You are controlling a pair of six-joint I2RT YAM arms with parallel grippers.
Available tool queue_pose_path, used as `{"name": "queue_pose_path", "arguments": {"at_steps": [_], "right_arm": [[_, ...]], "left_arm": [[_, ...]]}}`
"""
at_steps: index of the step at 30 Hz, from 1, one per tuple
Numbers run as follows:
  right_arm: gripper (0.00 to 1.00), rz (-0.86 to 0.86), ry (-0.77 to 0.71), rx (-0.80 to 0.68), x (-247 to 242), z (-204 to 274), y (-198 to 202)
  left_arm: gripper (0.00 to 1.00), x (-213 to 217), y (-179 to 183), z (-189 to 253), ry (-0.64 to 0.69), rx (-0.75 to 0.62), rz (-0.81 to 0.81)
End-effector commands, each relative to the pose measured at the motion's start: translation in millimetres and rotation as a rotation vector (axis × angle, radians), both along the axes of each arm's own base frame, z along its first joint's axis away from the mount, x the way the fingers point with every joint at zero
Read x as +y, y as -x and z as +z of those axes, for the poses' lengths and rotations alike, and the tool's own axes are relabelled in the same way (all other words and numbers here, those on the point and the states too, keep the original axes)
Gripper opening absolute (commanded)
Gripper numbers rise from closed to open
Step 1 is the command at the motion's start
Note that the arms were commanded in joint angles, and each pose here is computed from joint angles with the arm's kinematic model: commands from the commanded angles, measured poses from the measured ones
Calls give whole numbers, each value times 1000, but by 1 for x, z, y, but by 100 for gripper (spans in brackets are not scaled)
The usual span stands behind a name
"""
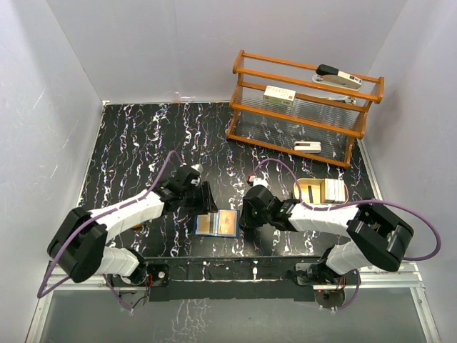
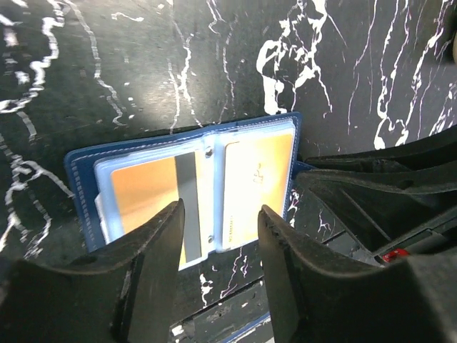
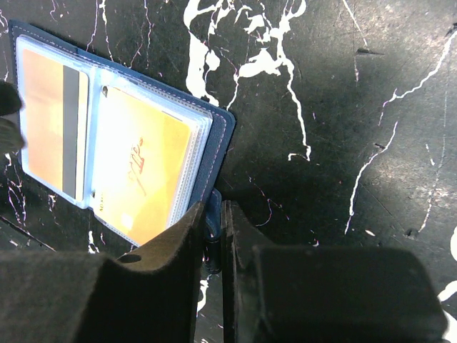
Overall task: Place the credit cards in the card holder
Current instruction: Insert the credit card into the card holder, then close the card holder at the center of the board.
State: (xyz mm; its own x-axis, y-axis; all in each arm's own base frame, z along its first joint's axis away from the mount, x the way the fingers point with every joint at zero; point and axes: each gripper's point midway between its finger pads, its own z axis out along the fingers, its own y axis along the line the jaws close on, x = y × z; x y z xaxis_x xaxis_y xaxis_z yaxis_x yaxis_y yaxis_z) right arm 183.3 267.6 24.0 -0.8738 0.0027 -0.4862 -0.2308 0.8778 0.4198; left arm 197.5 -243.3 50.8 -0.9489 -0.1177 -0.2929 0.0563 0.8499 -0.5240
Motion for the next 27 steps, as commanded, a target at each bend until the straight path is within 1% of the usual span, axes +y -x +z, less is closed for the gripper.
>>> {"name": "queue_pose_path", "arguments": {"at_steps": [1, 3, 4, 6, 10, 14, 18, 22, 27], "right_arm": [[12, -7, -1, -49, 3, 8, -10], [12, -6, -7, -47, 4, 7, -10], [12, -2, -11, -43, 5, 7, -9], [12, 0, -9, -42, 6, 7, -9], [12, 0, -11, -43, 6, 7, -10], [12, 2, -9, -35, 7, 4, -9], [12, 8, -8, -22, 8, -1, -7], [12, -3, -5, -25, 6, -1, -8], [12, -1, -7, -15, 7, -5, -7]], "left_arm": [[49, 35, -4, 8, -128, -35, 51], [56, 41, -2, 2, -115, -29, 73], [56, 43, 0, -1, -101, -18, 80], [57, 48, 6, -9, -94, 10, 97], [60, 56, 7, -19, -94, 23, 132], [62, 61, 8, -25, -117, 32, 135], [63, 59, 9, -29, -97, 42, 133], [63, 43, 11, -25, -7, 62, 115], [59, 18, 6, 5, 145, 52, 89]]}}
